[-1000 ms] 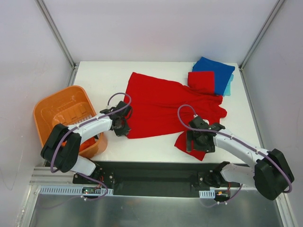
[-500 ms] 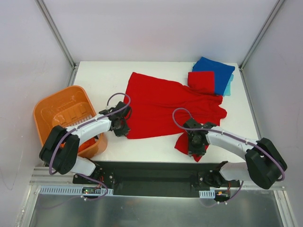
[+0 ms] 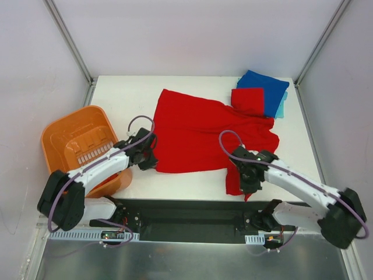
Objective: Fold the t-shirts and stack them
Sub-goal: Flatten the tshirt out
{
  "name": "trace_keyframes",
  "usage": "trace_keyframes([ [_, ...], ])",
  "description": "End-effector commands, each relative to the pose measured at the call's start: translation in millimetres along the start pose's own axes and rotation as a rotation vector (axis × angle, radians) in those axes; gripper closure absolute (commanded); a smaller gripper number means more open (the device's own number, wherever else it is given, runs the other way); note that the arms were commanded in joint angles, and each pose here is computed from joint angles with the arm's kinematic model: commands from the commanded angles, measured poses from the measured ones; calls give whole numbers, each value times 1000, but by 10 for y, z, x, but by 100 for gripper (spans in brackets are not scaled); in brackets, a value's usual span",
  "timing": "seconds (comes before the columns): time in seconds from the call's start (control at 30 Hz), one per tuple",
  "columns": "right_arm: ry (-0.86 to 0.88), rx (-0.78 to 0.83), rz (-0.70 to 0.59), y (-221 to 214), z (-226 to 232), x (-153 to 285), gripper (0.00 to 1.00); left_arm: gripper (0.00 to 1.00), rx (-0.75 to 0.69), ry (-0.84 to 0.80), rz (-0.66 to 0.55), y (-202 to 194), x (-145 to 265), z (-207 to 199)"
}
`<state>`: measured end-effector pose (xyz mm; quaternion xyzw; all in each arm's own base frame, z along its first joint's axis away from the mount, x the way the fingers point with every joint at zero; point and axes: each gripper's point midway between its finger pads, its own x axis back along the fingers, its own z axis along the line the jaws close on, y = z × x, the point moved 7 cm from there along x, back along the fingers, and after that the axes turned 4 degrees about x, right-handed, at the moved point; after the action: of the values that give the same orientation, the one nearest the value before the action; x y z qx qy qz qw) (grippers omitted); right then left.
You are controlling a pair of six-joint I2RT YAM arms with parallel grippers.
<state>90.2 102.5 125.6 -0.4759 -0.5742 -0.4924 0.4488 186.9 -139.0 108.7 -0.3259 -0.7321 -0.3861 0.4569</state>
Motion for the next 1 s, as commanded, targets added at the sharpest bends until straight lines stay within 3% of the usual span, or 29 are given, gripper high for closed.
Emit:
trace_keyframes([
  [0.0,59,34,56,-346,-270,425,99,100,-6,-89,26,-159,209,88],
  [0.27,257,94,127,-710,-282,733,99,100,1,-194,67,-326,444,184],
  [0.5,321,179,142,-859,-322,1135,99,100,8,-242,43,-354,670,244],
  [0.77,263,198,181,-947,-369,1228,99,100,21,-246,22,-378,812,342],
  [0.97,180,192,132,-895,-482,1281,99,100,26,-239,21,-377,808,347],
])
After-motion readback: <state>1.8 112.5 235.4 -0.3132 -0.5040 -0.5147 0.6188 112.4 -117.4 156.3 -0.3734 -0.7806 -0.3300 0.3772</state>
